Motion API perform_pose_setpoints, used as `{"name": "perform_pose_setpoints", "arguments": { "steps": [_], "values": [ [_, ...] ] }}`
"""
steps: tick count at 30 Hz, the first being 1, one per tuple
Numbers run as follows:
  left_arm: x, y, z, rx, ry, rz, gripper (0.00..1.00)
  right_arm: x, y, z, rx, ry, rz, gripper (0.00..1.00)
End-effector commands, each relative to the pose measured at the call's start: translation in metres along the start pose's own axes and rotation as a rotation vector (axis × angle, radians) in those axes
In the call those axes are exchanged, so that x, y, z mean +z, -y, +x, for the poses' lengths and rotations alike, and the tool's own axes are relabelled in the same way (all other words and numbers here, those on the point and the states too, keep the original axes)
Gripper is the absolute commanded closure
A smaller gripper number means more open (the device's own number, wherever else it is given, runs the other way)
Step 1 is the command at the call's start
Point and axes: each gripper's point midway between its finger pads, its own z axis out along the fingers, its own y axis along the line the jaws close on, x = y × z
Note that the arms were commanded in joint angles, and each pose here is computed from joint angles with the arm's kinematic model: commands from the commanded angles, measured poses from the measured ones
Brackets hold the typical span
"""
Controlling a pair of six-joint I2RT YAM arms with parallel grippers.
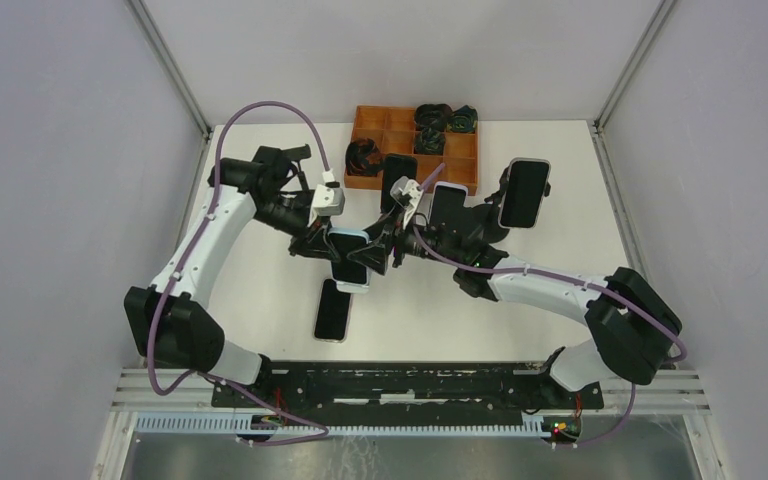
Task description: Remove the phone from the phone stand
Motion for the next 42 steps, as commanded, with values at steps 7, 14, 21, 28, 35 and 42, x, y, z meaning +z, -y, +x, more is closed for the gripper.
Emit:
{"name": "perform_pose_setpoints", "arguments": {
  "steps": [7,14,21,28,35,42],
  "values": [
    [-0.003,0.007,-0.027,-0.005,0.083,-0.041,0.98,-0.006,-0.019,-0.009,-0.054,0.017,-0.014,0.39],
    [-0.007,-0.004,-0.034,-0.024,0.106,-0.129,0.98,-0.028,-0.015,-0.007,-0.056,0.045,0.052,0.35],
    [-0.006,0.008,-0.041,-0.043,0.12,-0.09,0.98,-0.007,-0.024,-0.016,-0.047,0.042,-0.015,0.39],
    [-0.008,0.014,-0.044,-0.031,0.118,-0.081,0.98,0.009,-0.037,-0.022,-0.035,0.052,-0.09,0.59],
    [-0.01,0.014,-0.052,-0.028,0.132,-0.081,0.98,0.008,-0.057,-0.025,-0.035,0.071,-0.181,1.0],
    [-0.011,0.015,-0.055,-0.045,0.136,-0.077,0.68,-0.003,-0.077,-0.042,-0.011,0.137,-0.264,1.0]
  ]
}}
